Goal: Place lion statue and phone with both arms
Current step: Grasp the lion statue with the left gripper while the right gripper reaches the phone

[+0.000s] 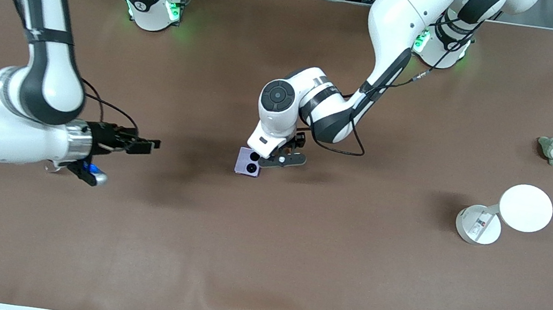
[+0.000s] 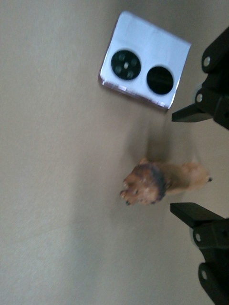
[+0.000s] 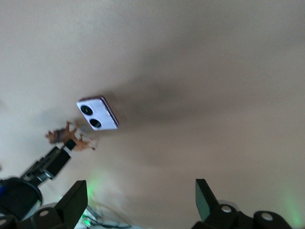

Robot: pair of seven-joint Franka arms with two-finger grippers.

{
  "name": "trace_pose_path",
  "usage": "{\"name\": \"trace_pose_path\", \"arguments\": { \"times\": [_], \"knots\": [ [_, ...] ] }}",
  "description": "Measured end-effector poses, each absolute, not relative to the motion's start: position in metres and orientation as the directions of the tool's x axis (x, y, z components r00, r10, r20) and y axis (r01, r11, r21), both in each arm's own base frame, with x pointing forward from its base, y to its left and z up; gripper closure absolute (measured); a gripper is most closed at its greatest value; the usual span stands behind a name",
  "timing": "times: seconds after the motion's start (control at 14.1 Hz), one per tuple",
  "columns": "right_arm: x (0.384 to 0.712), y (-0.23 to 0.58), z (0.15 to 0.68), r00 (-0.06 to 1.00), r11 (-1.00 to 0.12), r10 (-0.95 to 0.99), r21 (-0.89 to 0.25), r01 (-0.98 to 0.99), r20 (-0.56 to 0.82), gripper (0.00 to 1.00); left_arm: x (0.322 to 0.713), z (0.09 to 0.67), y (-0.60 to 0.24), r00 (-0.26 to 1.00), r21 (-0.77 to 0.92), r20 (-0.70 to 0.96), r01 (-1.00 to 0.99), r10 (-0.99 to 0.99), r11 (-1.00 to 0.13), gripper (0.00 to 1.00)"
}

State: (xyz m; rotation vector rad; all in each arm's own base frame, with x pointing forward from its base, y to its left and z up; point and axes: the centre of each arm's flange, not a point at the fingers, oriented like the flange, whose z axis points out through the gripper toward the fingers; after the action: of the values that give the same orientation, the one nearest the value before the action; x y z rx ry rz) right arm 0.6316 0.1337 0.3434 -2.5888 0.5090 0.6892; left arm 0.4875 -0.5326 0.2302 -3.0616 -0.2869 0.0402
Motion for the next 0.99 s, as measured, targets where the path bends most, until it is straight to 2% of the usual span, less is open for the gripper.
{"name": "trace_pose_path", "arguments": {
  "times": [0.21, 0.36, 0.43, 0.57, 0.64, 0.78, 0.99],
  "knots": [
    [0.630, 0.184, 0.330, 0.806, -0.846, -0.295, -0.251, -0.470, -0.514, 0.00, 0.485, 0.218, -0.526, 0.984, -0.099, -0.016, 0.173, 0.175, -0.980, 0.26],
    [0.631, 0.202, 0.316, 0.819, -0.851, -0.299, -0.251, -0.461, -0.490, 0.00, 0.485, 0.217, -0.525, 0.984, -0.101, -0.017, 0.173, 0.176, -0.980, 0.39],
    [0.632, 0.204, 0.310, 0.830, -0.852, -0.299, -0.259, -0.454, -0.470, 0.00, 0.485, 0.216, -0.525, 0.984, -0.104, -0.018, 0.175, 0.177, -0.979, 0.39],
    [0.632, 0.205, 0.296, 0.870, -0.867, -0.266, -0.292, -0.404, -0.415, 0.00, 0.484, 0.209, -0.523, 0.983, -0.112, -0.024, 0.179, 0.183, -0.977, 0.52],
    [0.630, 0.209, 0.288, 0.889, -0.876, -0.248, -0.304, -0.375, -0.384, 0.00, 0.484, 0.205, -0.523, 0.983, -0.117, -0.026, 0.180, 0.184, -0.977, 0.52],
    [0.623, 0.217, 0.275, 0.928, -0.902, -0.201, -0.310, -0.301, -0.315, 0.00, 0.485, 0.203, -0.522, 0.982, -0.118, -0.026, 0.181, 0.185, -0.976, 0.65],
    [0.613, 0.238, 0.272, 0.975, -0.955, -0.112, -0.250, -0.159, -0.194, 0.00, 0.490, 0.204, -0.519, 0.981, -0.117, -0.020, 0.190, 0.193, -0.975, 0.65]
  ]
}}
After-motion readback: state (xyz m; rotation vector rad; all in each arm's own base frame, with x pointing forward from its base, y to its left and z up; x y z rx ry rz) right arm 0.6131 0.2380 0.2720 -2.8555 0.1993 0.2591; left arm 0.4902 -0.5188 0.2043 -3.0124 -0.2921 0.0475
